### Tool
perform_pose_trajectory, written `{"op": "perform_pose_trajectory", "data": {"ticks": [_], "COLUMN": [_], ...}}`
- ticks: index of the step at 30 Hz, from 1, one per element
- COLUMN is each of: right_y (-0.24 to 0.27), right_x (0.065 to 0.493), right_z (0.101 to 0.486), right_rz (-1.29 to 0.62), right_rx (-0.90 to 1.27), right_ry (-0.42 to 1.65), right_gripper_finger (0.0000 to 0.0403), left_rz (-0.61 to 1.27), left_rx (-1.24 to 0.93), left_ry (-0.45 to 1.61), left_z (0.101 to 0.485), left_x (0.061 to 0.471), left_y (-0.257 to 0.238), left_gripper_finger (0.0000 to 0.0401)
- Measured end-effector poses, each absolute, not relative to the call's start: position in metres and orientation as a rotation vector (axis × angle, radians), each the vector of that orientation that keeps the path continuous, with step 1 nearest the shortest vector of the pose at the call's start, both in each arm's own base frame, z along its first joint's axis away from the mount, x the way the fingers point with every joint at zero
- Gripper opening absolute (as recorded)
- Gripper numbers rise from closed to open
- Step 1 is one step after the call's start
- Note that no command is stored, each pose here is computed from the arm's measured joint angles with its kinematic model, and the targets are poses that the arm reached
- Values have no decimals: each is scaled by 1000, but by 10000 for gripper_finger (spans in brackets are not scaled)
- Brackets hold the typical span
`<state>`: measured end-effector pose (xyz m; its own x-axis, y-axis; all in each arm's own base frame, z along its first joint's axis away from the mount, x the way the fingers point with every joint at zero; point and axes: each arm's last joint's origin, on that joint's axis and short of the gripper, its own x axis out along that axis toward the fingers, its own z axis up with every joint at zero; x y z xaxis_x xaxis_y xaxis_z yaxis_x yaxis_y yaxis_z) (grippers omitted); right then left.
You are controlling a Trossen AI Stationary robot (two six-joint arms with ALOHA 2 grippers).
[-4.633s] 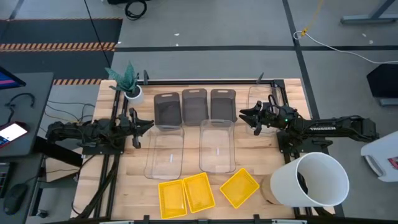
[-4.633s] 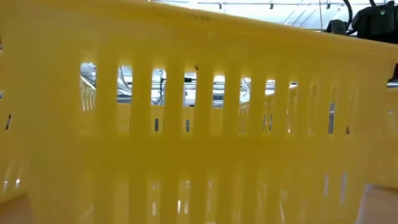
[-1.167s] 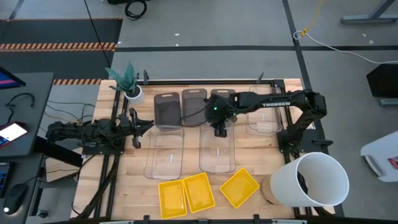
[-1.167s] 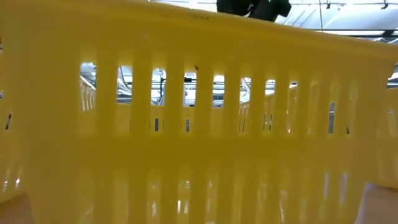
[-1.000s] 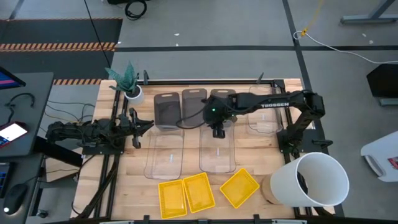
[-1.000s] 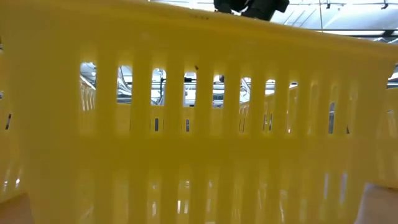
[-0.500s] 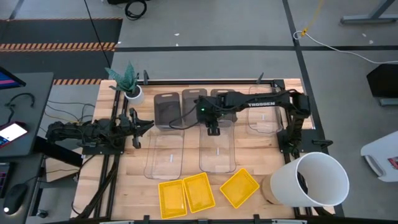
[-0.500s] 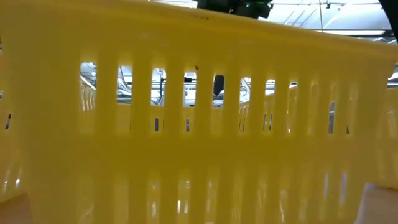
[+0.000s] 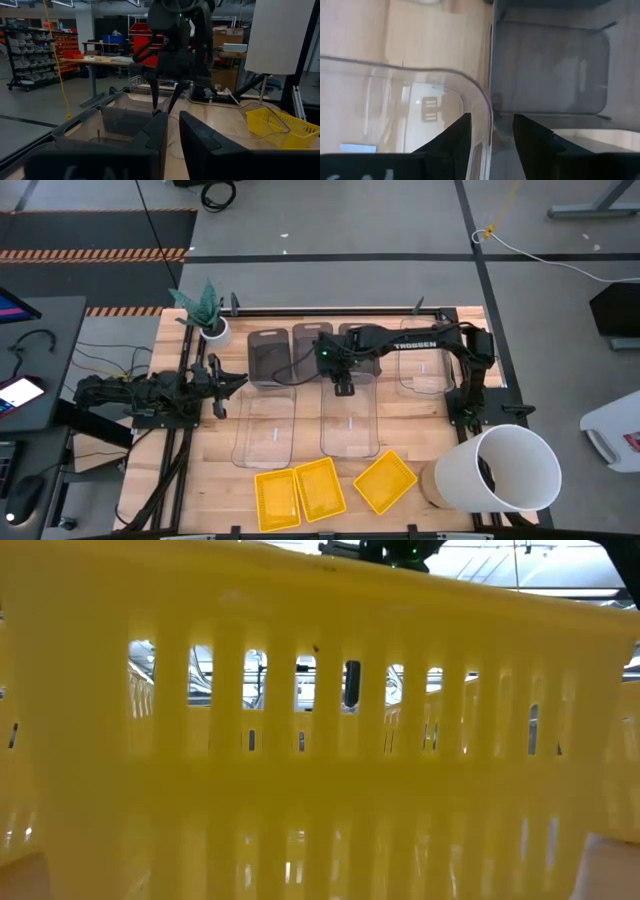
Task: Stack baskets by color
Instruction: Stack the middle transparent bin on top of the right transparent bin
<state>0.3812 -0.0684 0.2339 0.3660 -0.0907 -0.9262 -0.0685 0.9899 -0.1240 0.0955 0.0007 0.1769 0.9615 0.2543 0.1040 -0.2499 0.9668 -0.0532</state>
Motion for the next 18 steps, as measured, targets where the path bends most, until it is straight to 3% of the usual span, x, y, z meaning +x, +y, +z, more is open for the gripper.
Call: {"op": "perform_pose_trajectory", "data": {"ticks": [10,18], "right_y": [-67,-66], "right_x": [378,375], "right_z": [219,212], "right_rz": [-14,5], "right_rx": [-143,-157], "right_ry": [1214,1226], "right_gripper_finger": [127,17], "left_rz": [255,255], "left_rx": [-40,-40], "left_ry": [-110,-110], "left_z": [177,177], "left_x": [96,96], "left_y": [1,1], "left_gripper_finger": [59,52]}}
